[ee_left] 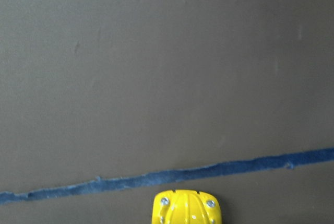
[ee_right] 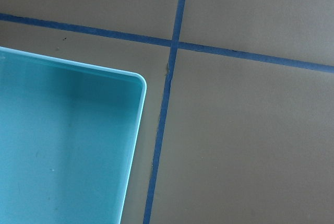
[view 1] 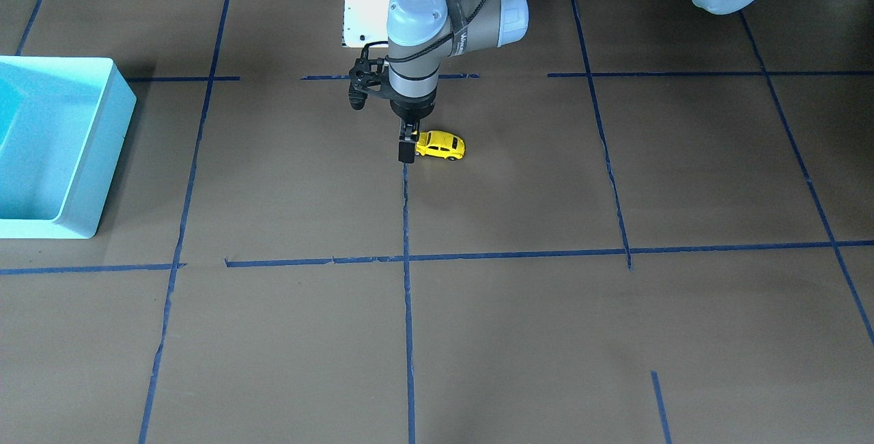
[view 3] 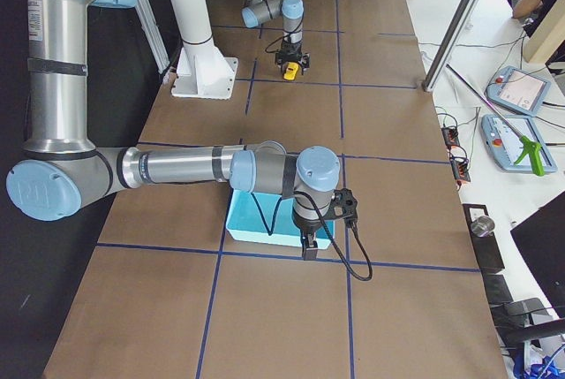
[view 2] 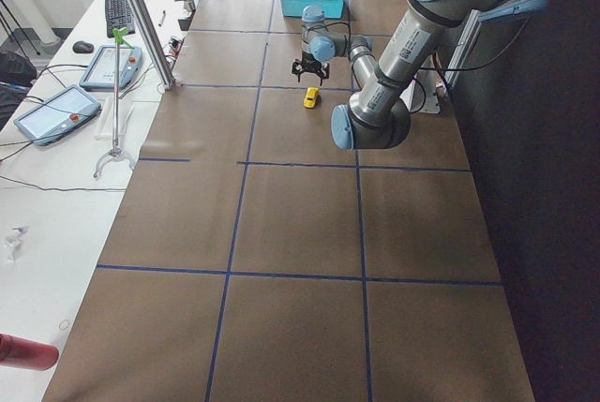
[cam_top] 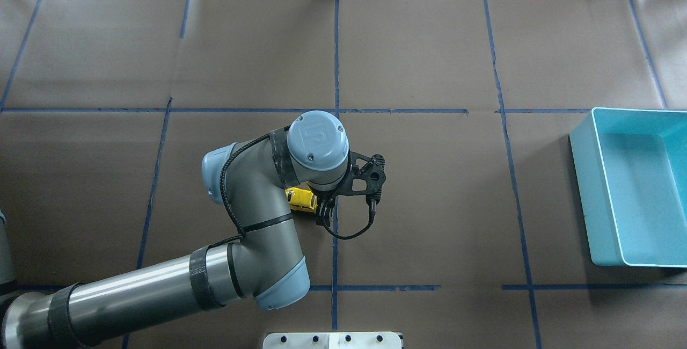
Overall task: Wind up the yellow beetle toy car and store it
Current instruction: 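Close the left gripper on the yellow car, pressing it to the table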
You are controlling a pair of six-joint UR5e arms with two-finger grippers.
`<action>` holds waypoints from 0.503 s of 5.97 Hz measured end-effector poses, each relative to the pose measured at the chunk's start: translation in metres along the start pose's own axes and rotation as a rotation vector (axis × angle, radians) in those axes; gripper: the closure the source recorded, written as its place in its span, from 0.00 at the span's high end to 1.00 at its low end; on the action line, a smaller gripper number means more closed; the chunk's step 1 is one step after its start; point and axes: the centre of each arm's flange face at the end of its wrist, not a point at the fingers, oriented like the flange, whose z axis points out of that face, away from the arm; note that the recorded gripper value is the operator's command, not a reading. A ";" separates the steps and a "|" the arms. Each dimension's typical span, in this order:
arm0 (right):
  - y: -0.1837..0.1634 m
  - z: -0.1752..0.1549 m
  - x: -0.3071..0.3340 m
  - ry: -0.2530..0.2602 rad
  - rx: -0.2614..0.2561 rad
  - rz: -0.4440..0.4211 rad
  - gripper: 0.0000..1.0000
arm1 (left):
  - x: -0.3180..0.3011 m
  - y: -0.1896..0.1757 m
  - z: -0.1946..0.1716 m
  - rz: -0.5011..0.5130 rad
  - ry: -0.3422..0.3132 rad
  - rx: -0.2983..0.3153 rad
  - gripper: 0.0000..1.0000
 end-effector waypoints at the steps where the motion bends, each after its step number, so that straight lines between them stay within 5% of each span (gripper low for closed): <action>1: 0.000 0.000 0.000 0.000 0.000 0.000 1.00 | 0.000 -0.007 0.001 0.003 0.013 -0.051 1.00; 3: 0.000 0.000 0.000 -0.001 0.000 0.000 1.00 | 0.005 -0.014 -0.004 -0.002 0.054 -0.143 1.00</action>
